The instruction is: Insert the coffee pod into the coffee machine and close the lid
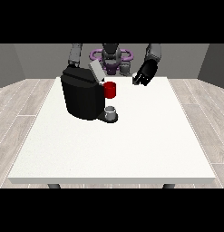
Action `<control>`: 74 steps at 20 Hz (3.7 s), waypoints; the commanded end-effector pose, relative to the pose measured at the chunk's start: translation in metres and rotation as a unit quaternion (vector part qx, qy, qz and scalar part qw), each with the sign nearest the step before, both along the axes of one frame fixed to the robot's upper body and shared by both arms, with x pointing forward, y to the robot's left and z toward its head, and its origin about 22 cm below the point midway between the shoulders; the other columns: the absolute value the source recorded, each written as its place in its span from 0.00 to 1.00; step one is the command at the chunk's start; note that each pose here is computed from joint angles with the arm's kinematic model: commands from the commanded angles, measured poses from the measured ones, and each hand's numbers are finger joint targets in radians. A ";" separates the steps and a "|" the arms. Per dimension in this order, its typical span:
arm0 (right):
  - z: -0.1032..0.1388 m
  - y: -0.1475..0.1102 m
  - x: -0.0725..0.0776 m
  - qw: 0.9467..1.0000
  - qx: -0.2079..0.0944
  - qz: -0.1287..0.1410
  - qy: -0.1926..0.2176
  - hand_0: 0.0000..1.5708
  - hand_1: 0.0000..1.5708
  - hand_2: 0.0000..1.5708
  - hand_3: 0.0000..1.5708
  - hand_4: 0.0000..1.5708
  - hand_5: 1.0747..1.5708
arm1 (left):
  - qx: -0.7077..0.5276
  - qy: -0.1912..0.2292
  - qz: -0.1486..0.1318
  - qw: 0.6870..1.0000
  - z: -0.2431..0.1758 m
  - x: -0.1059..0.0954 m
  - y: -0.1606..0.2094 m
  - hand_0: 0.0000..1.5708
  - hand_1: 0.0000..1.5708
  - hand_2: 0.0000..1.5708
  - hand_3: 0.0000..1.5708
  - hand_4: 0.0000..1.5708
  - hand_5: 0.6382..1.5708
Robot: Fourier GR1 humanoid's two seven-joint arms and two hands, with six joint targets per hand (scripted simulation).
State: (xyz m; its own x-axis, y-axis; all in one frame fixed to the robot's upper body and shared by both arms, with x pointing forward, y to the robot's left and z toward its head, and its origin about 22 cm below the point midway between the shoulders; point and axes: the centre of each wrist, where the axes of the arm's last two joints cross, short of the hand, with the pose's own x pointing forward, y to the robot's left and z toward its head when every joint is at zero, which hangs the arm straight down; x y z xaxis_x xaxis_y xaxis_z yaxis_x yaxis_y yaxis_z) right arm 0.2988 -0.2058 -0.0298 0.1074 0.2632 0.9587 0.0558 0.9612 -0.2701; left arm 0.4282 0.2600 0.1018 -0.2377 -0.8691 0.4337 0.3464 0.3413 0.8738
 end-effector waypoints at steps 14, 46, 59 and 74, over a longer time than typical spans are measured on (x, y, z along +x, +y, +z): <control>0.010 0.010 0.006 0.999 0.021 0.038 -0.033 0.00 0.00 0.00 0.00 0.00 1.00 | -0.056 -0.010 0.007 0.998 0.095 0.025 -0.045 0.79 0.79 0.81 0.81 0.32 1.00; 0.075 -0.001 0.044 0.991 0.005 0.009 -0.131 0.00 0.00 0.00 0.00 0.10 1.00 | -0.032 -0.104 0.022 0.994 0.173 0.034 -0.026 0.76 0.76 0.78 0.76 0.28 1.00; 0.089 -0.004 0.054 0.991 0.018 0.004 -0.134 0.00 0.00 0.00 0.00 0.07 1.00 | -0.046 -0.129 0.015 0.990 0.195 0.033 -0.022 0.77 0.77 0.79 0.77 0.23 1.00; 0.089 -0.013 0.054 0.989 0.017 0.003 -0.148 0.00 0.00 0.00 0.00 0.00 1.00 | 0.038 -0.182 0.016 0.982 0.179 0.033 -0.032 0.74 0.74 0.76 0.68 0.00 1.00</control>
